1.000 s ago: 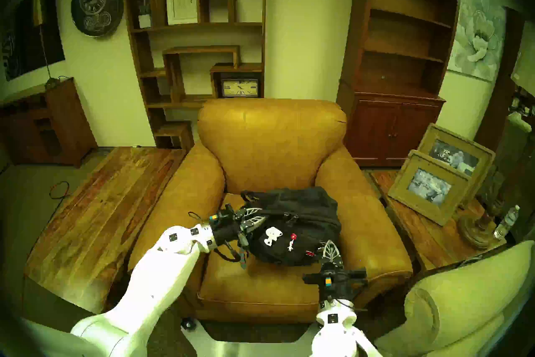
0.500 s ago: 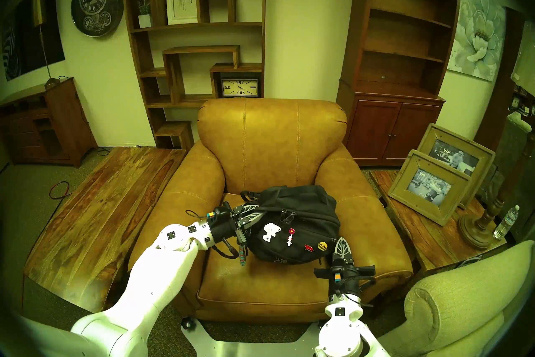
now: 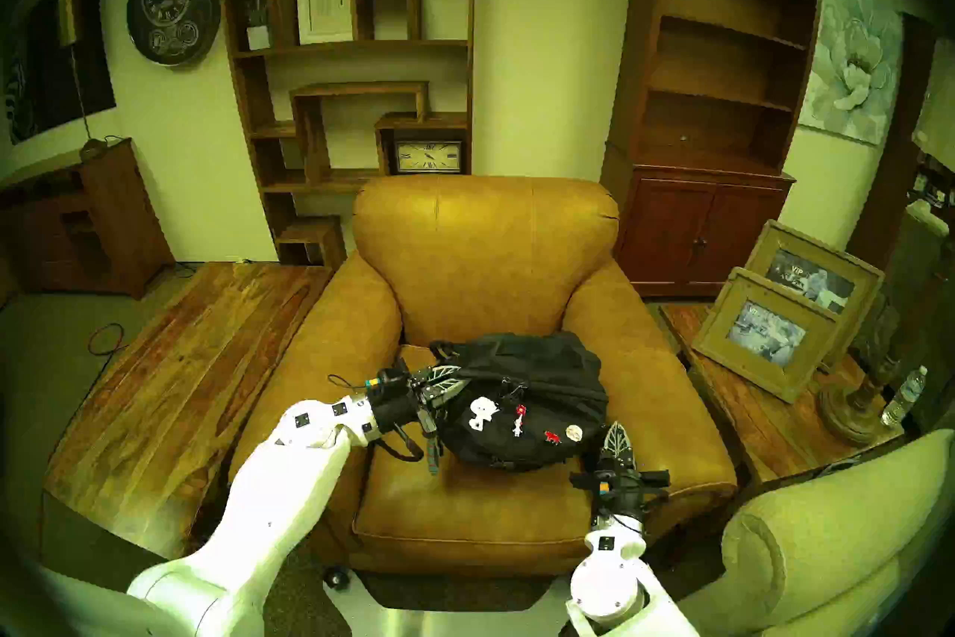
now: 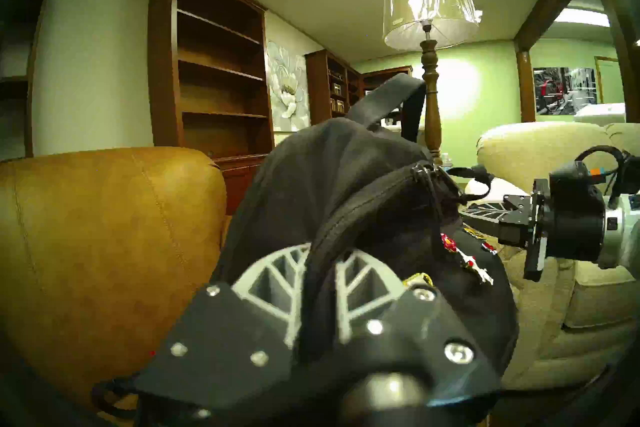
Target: Close a bag with a zipper
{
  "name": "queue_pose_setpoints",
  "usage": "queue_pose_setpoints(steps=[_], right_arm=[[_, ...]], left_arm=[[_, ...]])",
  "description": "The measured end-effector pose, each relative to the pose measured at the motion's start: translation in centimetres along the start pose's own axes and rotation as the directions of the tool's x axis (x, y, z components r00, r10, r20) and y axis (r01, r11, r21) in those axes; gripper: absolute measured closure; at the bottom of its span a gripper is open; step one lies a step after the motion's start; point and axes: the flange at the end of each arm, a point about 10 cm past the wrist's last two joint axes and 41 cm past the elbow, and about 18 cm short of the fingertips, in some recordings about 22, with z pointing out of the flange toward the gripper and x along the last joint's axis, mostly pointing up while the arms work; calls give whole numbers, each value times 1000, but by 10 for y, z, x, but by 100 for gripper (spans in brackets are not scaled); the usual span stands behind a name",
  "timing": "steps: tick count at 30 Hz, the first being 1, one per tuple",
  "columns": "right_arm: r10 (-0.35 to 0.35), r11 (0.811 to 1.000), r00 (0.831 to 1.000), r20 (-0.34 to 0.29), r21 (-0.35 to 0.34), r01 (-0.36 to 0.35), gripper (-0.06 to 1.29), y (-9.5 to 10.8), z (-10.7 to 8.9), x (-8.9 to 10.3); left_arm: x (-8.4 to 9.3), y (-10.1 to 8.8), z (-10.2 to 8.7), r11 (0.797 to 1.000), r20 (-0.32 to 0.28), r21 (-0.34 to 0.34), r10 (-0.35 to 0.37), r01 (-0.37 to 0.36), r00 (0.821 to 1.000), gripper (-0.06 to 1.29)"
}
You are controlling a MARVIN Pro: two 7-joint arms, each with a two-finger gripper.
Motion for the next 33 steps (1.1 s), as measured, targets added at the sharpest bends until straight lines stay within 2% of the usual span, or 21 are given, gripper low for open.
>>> queue_pose_setpoints(steps=[5, 11, 12, 14, 15, 16, 18, 21, 22, 24, 25, 28, 29, 33], right_arm=[[1, 1000, 1000, -26, -2, -1, 125, 0, 1, 1], [1, 1000, 999, -42, -25, -2, 125, 11, -9, 6], [-1, 1000, 999, -48, -25, 0, 114, 13, -13, 9], [-4, 1000, 998, -58, -19, 3, 53, 13, -19, 12], [-6, 1000, 998, -67, -12, 5, 14, 12, -24, 15], [-7, 1000, 997, -74, -5, 6, 3, 11, -28, 18], [-9, 1000, 995, -96, 9, 10, 1, 9, -36, 25], [-7, 1000, 992, -128, 23, 10, 1, 7, -46, 35], [-4, 1000, 990, -141, 27, 8, 1, 7, -49, 39], [2, 999, 987, -163, 33, 4, 1, 6, -54, 46], [7, 999, 984, -177, 40, 0, 1, 6, -57, 51], [17, 999, 980, -198, 52, -7, 1, 5, -62, 59], [22, 998, 978, -207, 58, -10, 1, 5, -64, 62], [53, 995, 968, -244, 92, -31, 1, 4, -78, 79]], left_arm=[[2, 1, -4, 1000, -2, 6, -6, 6, 1000, 108], [5, -5, -17, 999, -5, 40, -11, 11, 1000, 106], [6, -7, -20, 999, -8, 48, -9, 9, 1000, 103], [8, -8, -22, 998, -11, 55, -6, 6, 1000, 97], [10, -9, -24, 998, -14, 59, -5, 6, 1000, 94], [10, -10, -25, 998, -16, 63, -5, 6, 1000, 91], [12, -12, -27, 997, -21, 73, -6, 8, 1000, 77], [15, -14, -31, 996, -27, 86, -8, 11, 1000, 67], [16, -15, -32, 996, -29, 91, -10, 13, 1000, 53], [18, -15, -35, 995, -34, 97, -12, 16, 999, 36], [19, -16, -37, 995, -38, 102, -14, 18, 999, 21], [22, -16, -42, 994, -46, 109, -15, 20, 999, 5], [23, -16, -45, 993, -50, 112, -16, 21, 999, 2], [31, -19, -66, 989, -76, 145, -24, 35, 997, 1]])
